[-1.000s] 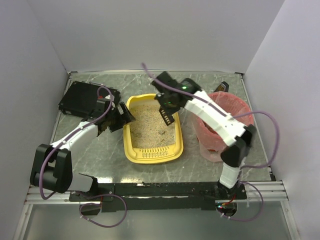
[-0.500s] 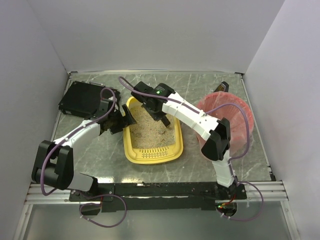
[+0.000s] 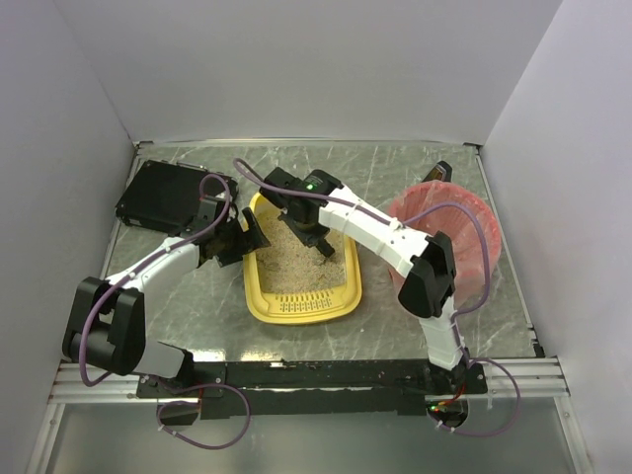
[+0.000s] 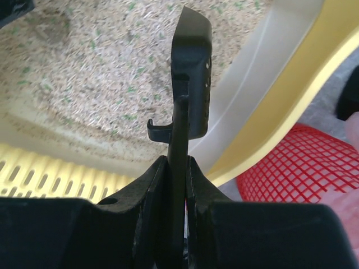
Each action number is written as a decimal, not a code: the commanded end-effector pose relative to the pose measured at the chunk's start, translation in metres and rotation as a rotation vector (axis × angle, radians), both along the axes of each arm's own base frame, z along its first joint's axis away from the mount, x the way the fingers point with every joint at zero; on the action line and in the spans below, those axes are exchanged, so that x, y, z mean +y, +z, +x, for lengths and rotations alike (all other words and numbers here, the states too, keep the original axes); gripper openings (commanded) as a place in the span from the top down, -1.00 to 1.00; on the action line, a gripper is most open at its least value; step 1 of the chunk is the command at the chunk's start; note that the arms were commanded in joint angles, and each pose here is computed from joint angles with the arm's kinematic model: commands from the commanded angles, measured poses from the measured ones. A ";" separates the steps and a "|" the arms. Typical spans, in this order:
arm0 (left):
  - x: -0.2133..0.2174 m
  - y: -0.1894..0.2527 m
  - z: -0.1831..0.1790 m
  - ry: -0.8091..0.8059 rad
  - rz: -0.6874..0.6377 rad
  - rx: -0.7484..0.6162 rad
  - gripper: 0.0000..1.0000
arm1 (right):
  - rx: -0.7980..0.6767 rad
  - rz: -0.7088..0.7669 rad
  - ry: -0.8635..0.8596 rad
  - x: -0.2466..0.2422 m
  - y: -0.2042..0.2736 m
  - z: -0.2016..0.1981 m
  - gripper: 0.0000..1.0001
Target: Clean the litter box
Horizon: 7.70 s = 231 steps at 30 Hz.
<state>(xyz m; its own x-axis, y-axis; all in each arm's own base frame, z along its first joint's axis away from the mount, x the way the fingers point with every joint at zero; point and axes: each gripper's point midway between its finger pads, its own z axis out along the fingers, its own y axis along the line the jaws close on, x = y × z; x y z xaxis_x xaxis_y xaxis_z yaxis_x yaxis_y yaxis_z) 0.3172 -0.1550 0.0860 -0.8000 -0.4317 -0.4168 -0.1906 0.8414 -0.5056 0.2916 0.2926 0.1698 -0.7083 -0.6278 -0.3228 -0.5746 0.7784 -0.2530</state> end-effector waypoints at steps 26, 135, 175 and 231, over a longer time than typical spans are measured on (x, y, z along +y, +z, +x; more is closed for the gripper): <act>-0.003 0.011 0.009 0.019 0.003 -0.024 -0.94 | 0.426 0.107 -0.131 -0.047 0.016 -0.078 1.00; 0.002 0.088 -0.012 0.077 -0.050 -0.220 -0.93 | 0.178 1.318 -0.358 -0.040 0.088 -0.023 1.00; 0.017 0.089 -0.022 0.150 -0.041 -0.204 -0.94 | 0.160 1.491 -0.386 -0.070 0.130 -0.016 1.00; 0.012 0.078 -0.019 0.094 -0.028 -0.223 -0.94 | -0.558 0.772 -1.252 -0.334 0.116 -0.084 1.00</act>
